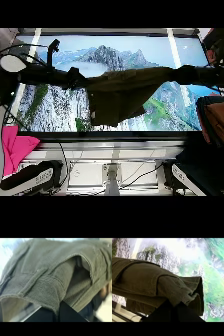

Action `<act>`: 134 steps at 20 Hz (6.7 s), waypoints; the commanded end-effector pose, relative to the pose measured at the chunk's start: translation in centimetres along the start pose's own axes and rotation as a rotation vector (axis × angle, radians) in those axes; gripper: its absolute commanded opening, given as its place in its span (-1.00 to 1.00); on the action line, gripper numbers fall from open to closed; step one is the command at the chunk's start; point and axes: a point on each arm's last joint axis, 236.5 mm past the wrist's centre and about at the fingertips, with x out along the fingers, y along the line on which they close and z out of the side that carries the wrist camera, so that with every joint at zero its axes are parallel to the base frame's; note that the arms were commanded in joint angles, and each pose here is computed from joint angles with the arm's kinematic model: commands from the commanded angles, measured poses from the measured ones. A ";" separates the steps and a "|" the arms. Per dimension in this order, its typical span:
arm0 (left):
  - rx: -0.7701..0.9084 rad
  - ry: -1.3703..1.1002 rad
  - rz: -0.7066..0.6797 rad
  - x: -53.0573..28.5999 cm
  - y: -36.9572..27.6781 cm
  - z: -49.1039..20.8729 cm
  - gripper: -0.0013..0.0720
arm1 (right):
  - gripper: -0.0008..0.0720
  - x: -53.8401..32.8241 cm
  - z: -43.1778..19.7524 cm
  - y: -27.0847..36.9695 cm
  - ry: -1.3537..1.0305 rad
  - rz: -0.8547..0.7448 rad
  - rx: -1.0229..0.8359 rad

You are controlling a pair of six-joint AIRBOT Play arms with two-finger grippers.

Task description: Fold the clothes and pants, and hang the long-sleeved shirts on hangers.

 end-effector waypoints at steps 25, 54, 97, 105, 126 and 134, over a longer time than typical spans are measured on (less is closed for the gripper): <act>-0.189 -0.338 0.034 6.7 9.8 10.9 -0.86 | -0.93 22.2 6.7 1.7 -0.309 0.023 0.044; 0.025 -0.029 0.341 11.7 20.8 4.1 0.76 | 0.80 20.3 0.8 -9.9 0.008 -0.192 -0.032; 0.088 -0.180 0.620 6.0 25.6 8.2 -0.86 | 0.78 20.4 -1.0 -9.7 0.082 -0.179 -0.021; 0.073 -0.136 0.651 5.3 26.5 7.3 0.78 | 0.53 21.5 -7.7 -9.7 0.344 -0.141 0.025; -0.024 0.465 0.358 7.3 25.7 -6.5 0.76 | 0.53 21.4 -8.0 -9.7 0.360 -0.141 0.023; 0.001 0.345 0.320 8.9 25.4 -3.9 0.17 | 0.53 21.3 -8.0 -9.8 0.362 -0.146 0.018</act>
